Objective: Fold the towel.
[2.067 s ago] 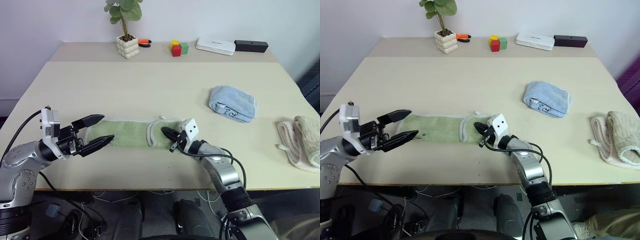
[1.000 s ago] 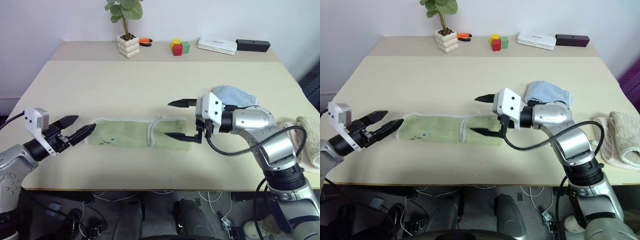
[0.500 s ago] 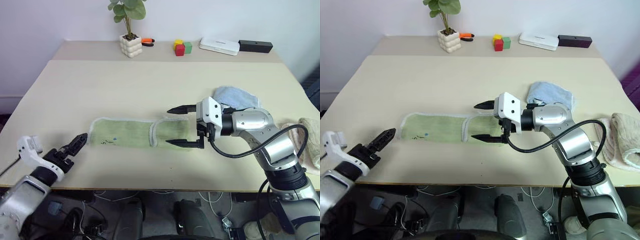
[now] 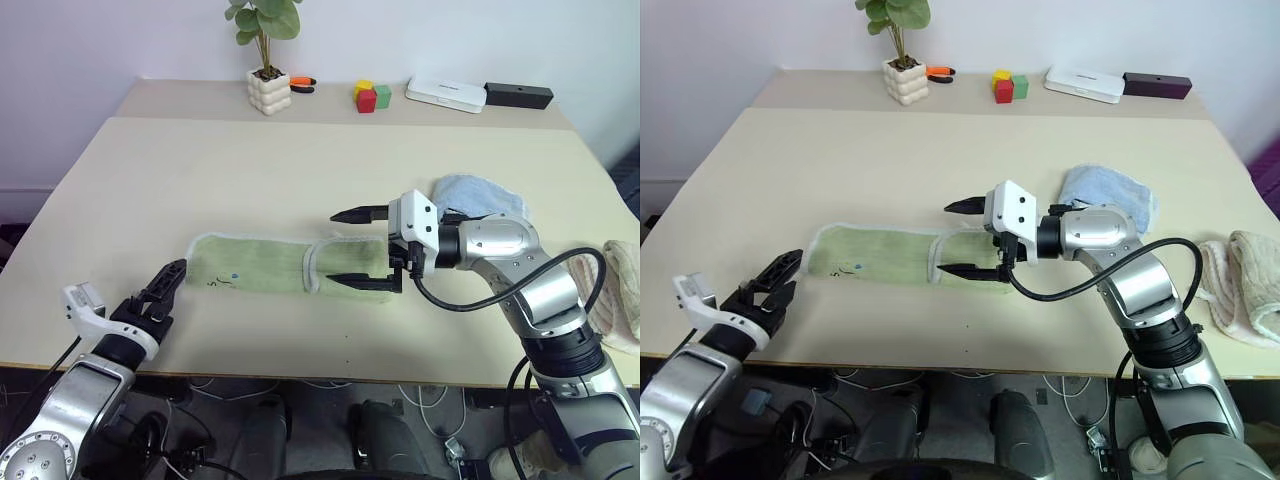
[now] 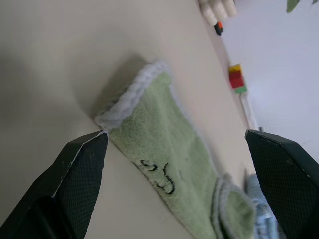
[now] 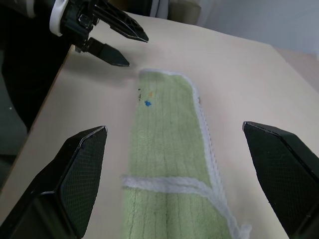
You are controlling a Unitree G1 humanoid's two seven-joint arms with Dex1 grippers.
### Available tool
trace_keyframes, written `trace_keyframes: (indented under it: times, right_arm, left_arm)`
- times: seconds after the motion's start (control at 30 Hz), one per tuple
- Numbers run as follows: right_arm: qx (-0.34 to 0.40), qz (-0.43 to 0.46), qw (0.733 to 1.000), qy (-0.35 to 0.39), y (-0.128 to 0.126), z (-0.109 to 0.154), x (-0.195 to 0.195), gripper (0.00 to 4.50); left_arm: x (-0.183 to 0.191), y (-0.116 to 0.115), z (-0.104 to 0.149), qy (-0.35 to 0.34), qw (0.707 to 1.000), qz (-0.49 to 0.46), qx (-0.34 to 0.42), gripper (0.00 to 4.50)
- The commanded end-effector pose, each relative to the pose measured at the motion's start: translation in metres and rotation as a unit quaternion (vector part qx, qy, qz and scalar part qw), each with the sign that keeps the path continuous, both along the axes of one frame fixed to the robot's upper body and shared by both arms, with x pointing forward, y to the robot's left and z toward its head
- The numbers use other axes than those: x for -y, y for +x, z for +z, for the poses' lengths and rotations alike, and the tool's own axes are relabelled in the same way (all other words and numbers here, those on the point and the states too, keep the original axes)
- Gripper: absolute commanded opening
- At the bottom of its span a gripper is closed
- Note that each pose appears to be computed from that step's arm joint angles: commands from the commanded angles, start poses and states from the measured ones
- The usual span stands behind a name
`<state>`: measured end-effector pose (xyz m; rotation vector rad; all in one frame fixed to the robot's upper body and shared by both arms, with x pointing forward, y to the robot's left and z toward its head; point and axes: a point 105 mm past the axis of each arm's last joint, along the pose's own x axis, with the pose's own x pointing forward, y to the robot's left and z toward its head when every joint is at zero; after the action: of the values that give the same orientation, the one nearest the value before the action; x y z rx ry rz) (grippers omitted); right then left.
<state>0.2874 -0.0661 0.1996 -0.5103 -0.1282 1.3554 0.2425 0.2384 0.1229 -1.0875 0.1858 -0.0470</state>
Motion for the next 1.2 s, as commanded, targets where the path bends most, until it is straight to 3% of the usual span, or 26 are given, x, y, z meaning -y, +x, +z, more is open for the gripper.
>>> trace_keyframes:
  times: [0.03,0.33,0.53,0.73,1.2]
  right_arm:
    - [0.028,0.003,1.0,0.01,-0.003,0.012,-0.002,4.46]
    - [0.037,-0.007,0.999,0.01,-0.002,0.015,0.0,4.46]
    - [0.036,-0.008,0.999,0.007,-0.003,0.014,0.0,4.46]
    - [0.035,-0.012,0.999,0.004,-0.003,0.013,0.001,4.46]
    - [0.039,-0.009,0.999,0.008,-0.001,0.013,-0.007,4.46]
  left_arm:
    - [0.002,0.004,-0.001,-0.024,1.0,-0.005,-0.004,4.5]
    - [0.014,0.017,-0.005,-0.112,0.994,-0.004,-0.015,4.5]
    - [0.014,0.019,-0.012,-0.1,0.995,-0.011,-0.026,4.5]
    - [0.016,0.005,-0.016,-0.13,0.991,0.01,-0.035,4.5]
    - [0.005,0.026,-0.023,-0.154,0.987,0.023,-0.035,4.5]
